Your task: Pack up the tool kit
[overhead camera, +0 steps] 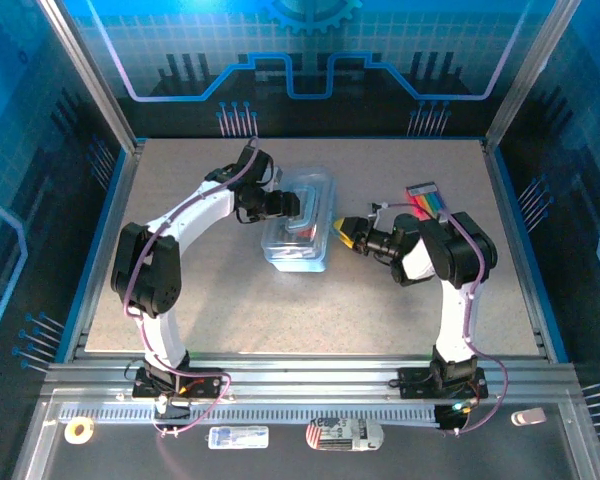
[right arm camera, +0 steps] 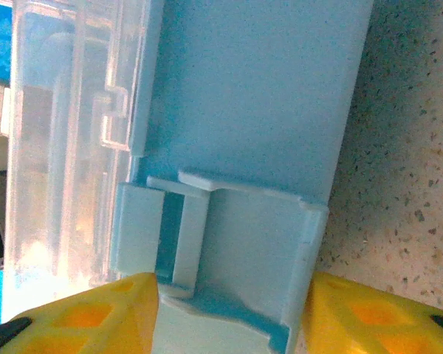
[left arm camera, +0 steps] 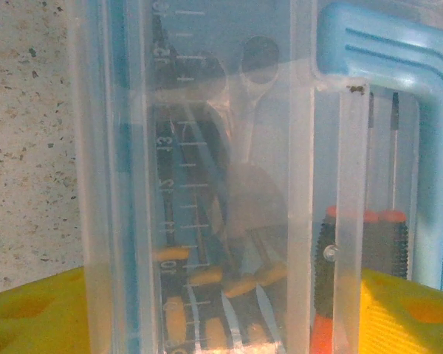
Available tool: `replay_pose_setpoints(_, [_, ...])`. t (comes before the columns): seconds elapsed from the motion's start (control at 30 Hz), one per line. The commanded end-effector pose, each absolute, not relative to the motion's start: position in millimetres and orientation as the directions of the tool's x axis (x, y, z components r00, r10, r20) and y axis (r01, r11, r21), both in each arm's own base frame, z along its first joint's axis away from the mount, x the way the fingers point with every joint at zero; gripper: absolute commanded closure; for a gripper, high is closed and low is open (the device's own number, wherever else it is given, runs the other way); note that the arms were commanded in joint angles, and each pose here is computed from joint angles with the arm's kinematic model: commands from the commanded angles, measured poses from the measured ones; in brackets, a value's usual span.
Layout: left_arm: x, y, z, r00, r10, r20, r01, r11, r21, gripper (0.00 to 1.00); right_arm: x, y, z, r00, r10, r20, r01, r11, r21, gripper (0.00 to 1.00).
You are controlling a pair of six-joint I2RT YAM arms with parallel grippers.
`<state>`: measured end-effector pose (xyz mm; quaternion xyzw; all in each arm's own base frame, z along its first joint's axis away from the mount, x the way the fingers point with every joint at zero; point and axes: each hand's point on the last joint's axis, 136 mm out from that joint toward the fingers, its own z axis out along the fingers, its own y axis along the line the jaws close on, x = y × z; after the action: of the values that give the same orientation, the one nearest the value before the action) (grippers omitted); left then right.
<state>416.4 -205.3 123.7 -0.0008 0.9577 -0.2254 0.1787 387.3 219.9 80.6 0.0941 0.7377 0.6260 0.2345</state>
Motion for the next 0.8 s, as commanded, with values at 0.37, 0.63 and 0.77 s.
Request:
replay_pose_setpoints(0.37, [384, -168, 47, -0.983, -0.101, -0.152, -0.06, 0.965, -0.253, 0.45, 381, 214, 134, -0.81, 0.435, -0.395, -0.347, 0.188, 0.919, 0.5])
replay_pose_setpoints(0.63, [382, -172, 41, -0.986, -0.093, -0.142, -0.054, 0.965, -0.256, 0.45, 382, 213, 142, -0.802, 0.437, -0.407, -0.364, 0.183, 0.913, 0.49])
replay_pose_setpoints(0.77, [381, -174, 40, -0.986, -0.092, -0.14, -0.054, 0.965, -0.258, 0.46, 383, 213, 147, -0.797, 0.434, -0.419, -0.374, 0.189, 0.908, 0.49])
